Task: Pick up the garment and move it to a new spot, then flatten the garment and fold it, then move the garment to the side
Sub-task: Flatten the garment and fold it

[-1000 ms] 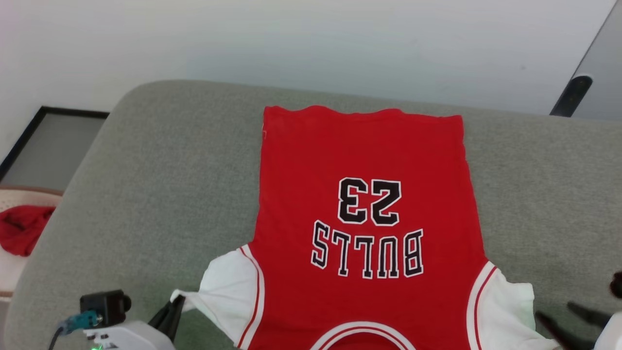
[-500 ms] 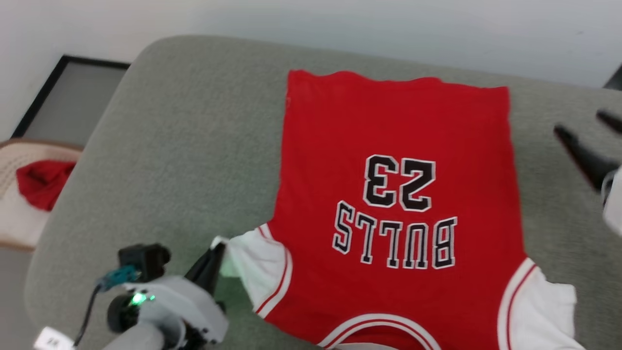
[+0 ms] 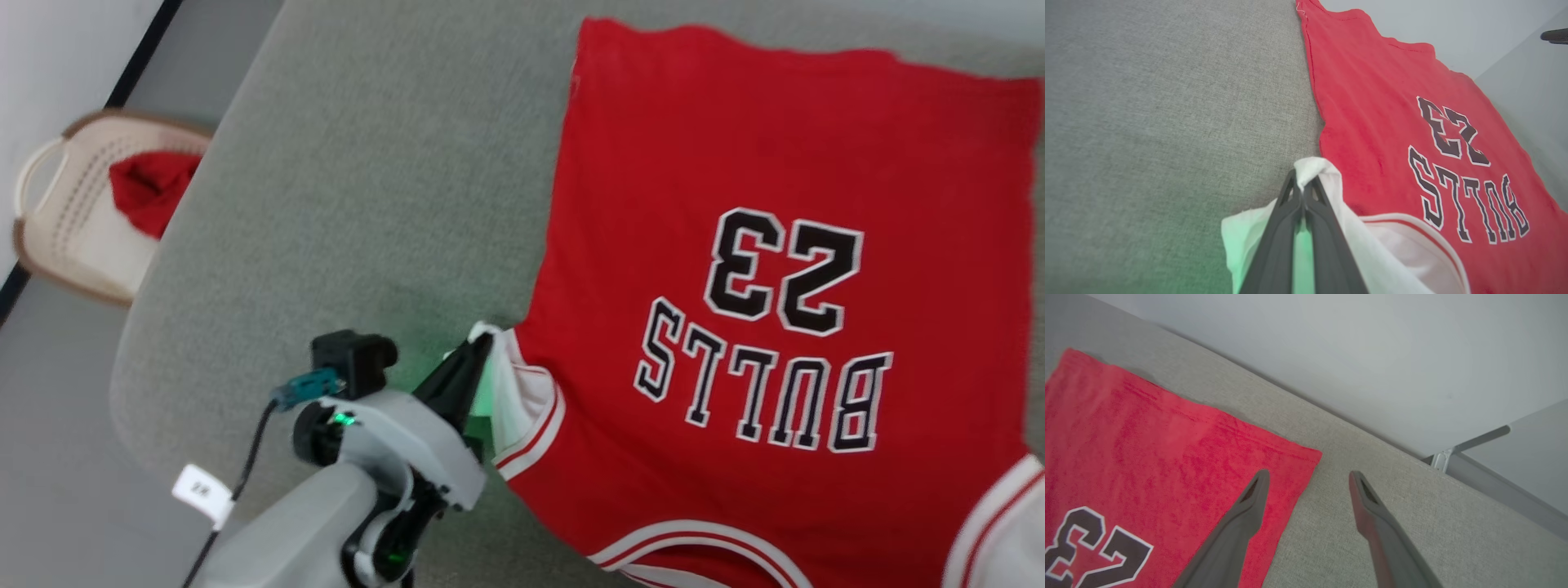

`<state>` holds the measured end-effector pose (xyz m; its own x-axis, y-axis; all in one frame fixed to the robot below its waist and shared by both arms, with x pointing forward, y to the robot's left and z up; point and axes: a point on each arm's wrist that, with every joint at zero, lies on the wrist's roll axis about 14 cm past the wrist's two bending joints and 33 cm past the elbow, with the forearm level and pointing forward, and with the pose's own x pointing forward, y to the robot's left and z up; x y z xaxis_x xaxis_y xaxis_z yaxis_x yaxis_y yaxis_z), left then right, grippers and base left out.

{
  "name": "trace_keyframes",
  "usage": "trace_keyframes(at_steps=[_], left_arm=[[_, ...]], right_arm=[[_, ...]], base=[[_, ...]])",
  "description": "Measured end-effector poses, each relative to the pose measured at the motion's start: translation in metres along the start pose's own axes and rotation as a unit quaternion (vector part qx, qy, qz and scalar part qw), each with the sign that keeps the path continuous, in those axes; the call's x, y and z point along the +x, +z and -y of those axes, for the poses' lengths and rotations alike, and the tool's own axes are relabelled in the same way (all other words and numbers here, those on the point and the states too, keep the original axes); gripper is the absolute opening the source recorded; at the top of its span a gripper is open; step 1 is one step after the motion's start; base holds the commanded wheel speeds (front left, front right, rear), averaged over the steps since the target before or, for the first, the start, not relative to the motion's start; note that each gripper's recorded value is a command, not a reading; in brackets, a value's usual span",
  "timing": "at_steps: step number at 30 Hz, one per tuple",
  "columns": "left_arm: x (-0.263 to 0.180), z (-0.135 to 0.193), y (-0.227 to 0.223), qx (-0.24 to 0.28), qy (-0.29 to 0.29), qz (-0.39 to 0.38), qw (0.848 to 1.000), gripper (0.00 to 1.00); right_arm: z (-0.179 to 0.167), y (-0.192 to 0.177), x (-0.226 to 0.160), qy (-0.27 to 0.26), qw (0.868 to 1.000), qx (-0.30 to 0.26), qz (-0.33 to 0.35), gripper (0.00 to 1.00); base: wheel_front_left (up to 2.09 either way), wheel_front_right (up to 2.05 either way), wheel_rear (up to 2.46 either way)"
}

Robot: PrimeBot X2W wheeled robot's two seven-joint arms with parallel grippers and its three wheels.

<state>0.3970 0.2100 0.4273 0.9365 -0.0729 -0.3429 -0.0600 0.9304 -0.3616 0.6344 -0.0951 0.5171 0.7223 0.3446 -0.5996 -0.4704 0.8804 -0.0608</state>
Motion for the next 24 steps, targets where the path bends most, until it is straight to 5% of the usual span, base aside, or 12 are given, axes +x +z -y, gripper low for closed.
trace_keyframes(at_steps=[6, 12, 17, 19, 24], left_arm=[[0.015, -0.007, -0.017, -0.006, 0.007, -0.02, 1.0, 0.0], [0.022, -0.019, -0.029, -0.011, 0.021, -0.032, 0.999, 0.0], [0.023, -0.026, -0.034, -0.018, 0.03, -0.037, 0.999, 0.0], [0.023, -0.028, -0.036, -0.021, 0.033, -0.036, 0.999, 0.0], [0.024, -0.031, -0.037, -0.026, 0.036, -0.035, 0.998, 0.0]], right_arm=[[0.003, -0.037, 0.056, 0.001, 0.994, 0.037, -0.108, 1.0], [-0.009, -0.085, 0.096, 0.011, 0.974, 0.08, -0.213, 1.0], [-0.014, -0.09, 0.111, 0.009, 0.964, 0.091, -0.251, 1.0], [-0.014, -0.094, 0.114, 0.007, 0.958, 0.097, -0.271, 0.0], [-0.02, -0.096, 0.112, 0.005, 0.948, 0.098, -0.303, 0.0]], base=[[0.0, 0.0, 0.0], [0.0, 0.0, 0.0], [0.0, 0.0, 0.0], [0.0, 0.0, 0.0], [0.0, 0.0, 0.0]])
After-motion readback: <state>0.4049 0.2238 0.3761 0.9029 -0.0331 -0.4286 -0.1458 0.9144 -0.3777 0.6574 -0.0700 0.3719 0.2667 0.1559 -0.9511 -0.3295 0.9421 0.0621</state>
